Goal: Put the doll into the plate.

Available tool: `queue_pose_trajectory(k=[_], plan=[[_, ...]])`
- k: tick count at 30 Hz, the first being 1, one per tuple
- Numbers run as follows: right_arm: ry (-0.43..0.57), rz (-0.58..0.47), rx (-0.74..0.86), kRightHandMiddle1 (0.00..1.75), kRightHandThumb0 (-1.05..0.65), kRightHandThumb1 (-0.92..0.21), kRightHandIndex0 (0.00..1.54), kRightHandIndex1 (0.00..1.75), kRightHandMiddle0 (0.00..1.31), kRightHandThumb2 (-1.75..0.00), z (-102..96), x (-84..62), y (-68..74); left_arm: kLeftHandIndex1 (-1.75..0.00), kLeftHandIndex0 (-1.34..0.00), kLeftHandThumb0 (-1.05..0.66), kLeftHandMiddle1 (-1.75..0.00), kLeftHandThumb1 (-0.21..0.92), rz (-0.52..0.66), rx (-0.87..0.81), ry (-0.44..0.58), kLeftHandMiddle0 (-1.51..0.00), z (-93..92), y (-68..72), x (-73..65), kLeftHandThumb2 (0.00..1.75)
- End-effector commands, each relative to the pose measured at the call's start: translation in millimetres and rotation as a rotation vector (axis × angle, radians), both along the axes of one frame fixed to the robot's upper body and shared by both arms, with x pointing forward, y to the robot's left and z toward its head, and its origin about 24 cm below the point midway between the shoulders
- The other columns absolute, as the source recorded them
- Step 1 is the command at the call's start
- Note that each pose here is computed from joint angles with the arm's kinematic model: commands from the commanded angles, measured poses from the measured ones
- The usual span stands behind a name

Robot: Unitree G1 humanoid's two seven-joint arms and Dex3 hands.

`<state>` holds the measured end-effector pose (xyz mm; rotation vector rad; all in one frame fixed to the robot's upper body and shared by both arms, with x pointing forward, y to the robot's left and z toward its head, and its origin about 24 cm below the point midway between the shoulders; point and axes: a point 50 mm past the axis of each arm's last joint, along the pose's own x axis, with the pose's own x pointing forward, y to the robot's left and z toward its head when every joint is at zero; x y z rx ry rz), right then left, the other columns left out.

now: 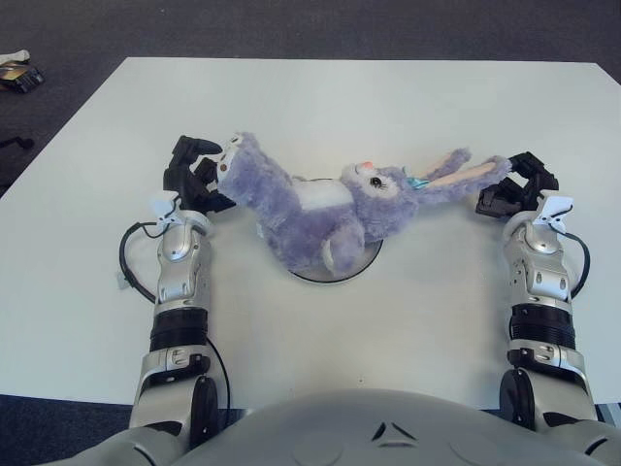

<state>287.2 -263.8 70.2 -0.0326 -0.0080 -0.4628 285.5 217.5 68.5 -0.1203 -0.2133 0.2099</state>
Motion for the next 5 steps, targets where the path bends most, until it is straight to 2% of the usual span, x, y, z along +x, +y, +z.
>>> queue_pose_trajectory(k=[1,5], plan=[[-0.014,-0.017,0.04,1.75,-0.01,0.02,0.85,1.75,0.64,-1.71,-10.3,-4.1,2.6,-1.74,-0.55,-0.01,-1.75,0.22,0.014,-0.005,0.077,-0.58,-17.5,0.2,-8.5,1.43],[-0.045,-0.021,0.077,1.74,-0.01,0.05,0.88,1.75,0.68,-1.74,-18.2,-2.4,4.3,-1.72,-0.51,-0.02,-1.75,0.16,0.013,0.003,0.091,-0.74,-19.5,0.1,-9.0,1.51]])
